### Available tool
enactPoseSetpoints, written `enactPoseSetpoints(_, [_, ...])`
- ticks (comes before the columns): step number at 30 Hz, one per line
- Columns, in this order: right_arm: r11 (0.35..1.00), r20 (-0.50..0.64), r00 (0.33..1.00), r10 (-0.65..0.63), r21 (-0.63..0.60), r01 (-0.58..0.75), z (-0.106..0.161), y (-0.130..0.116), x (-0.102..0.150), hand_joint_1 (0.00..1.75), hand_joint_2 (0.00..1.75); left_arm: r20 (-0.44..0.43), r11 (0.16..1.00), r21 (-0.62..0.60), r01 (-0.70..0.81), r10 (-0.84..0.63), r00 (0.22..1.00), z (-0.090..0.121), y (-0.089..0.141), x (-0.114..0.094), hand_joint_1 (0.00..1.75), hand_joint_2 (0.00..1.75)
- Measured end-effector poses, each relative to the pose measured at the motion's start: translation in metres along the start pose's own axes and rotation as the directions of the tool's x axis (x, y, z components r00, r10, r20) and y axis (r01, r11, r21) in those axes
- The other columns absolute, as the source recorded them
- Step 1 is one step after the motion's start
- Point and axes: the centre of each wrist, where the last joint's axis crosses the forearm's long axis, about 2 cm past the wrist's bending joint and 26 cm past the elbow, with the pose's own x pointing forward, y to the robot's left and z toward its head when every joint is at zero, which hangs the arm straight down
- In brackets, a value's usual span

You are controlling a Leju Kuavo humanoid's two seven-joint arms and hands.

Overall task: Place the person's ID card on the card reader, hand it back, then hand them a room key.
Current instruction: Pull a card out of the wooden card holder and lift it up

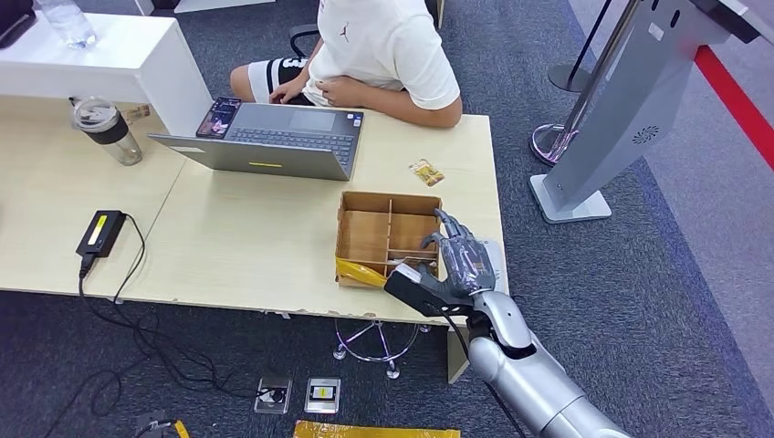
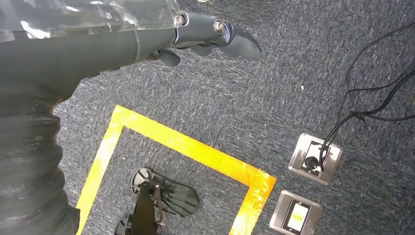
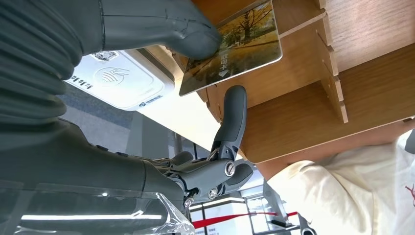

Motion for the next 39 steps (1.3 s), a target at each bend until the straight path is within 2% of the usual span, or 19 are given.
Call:
enactPoseSetpoints(2, [1.000, -0.001, 1.000, 0.002, 0.001, -0.002, 0.000, 0.000, -0.001, 0.95, 1.75, 0.000, 1.000, 0.000, 0.000, 0.000, 1.000, 0.000, 0.000, 0.000, 0.00, 1.75])
enactPoseSetpoints(6, [1.000, -0.002, 1.000, 0.004, 0.001, -0.004, 0.001, 0.000, -0.002, 1.44, 1.75, 0.000, 1.000, 0.000, 0.000, 0.000, 1.000, 0.000, 0.000, 0.000, 0.00, 1.75])
enactPoseSetpoints(7, [1.000, -0.002, 1.000, 0.003, 0.001, -0.003, 0.001, 0.000, -0.002, 1.48, 1.75, 0.000, 1.000, 0.000, 0.000, 0.000, 1.000, 0.000, 0.000, 0.000, 0.00, 1.75])
enactPoseSetpoints(13, [1.000, -0.001, 1.000, 0.000, -0.002, 0.000, 0.001, -0.001, -0.004, 1.51, 1.75, 0.002, 1.000, -0.003, 0.003, -0.003, 1.000, 0.000, 0.000, 0.000, 0.00, 1.75])
enactPoseSetpoints(22, [1.000, -0.013, 1.000, 0.005, 0.008, -0.005, 0.003, -0.001, -0.010, 1.74, 1.75, 0.009, 1.000, -0.013, 0.012, -0.012, 1.000, 0.000, 0.000, 0.000, 0.00, 1.75])
enactPoseSetpoints(32, [1.000, -0.037, 0.999, -0.020, -0.018, 0.019, 0.003, -0.007, -0.017, 1.75, 1.75, 0.018, 1.000, -0.014, 0.013, -0.013, 1.000, 0.000, 0.000, 0.000, 0.00, 1.75])
enactPoseSetpoints(36, [0.992, -0.040, 0.997, -0.065, -0.114, 0.060, -0.003, -0.029, -0.019, 1.75, 1.75, 0.016, 1.000, -0.006, 0.012, -0.012, 1.000, 0.000, 0.000, 0.000, 0.00, 1.75])
enactPoseSetpoints(39, [0.945, 0.000, 0.990, -0.143, -0.296, 0.136, -0.011, -0.071, -0.017, 1.75, 1.75, 0.011, 1.000, 0.009, 0.010, -0.010, 1.000, 0.000, 0.000, -0.001, 0.00, 1.75])
